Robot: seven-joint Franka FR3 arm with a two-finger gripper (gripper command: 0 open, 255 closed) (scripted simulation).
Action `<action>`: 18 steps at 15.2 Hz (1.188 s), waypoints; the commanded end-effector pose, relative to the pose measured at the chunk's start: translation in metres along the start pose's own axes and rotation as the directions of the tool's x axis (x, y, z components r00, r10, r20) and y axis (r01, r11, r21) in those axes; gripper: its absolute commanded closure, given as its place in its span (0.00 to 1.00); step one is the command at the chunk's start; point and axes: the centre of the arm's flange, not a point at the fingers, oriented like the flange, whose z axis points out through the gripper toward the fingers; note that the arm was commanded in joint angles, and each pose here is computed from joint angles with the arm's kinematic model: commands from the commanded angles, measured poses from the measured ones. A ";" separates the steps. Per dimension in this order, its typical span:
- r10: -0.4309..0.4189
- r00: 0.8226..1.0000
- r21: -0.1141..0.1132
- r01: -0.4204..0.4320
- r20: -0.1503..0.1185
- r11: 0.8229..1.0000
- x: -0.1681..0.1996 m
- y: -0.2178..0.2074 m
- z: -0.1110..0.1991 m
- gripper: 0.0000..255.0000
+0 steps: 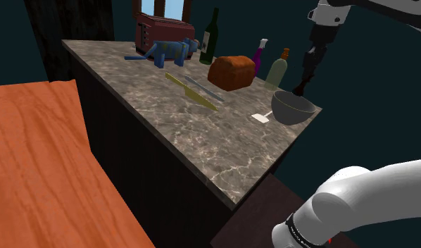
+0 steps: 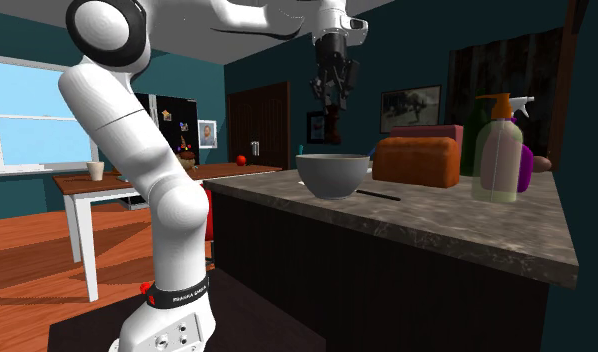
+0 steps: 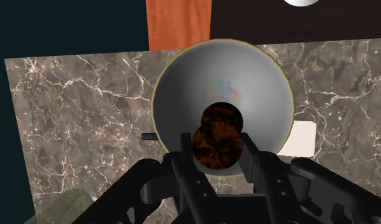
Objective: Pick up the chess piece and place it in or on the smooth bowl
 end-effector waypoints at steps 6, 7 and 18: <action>0.000 1.000 0.000 0.000 0.000 1.000 0.003 -0.005 0.026 1.00; 0.000 1.000 0.000 0.000 0.000 1.000 0.003 -0.005 0.026 1.00; 0.000 1.000 0.000 0.000 0.000 1.000 0.003 -0.005 0.013 0.00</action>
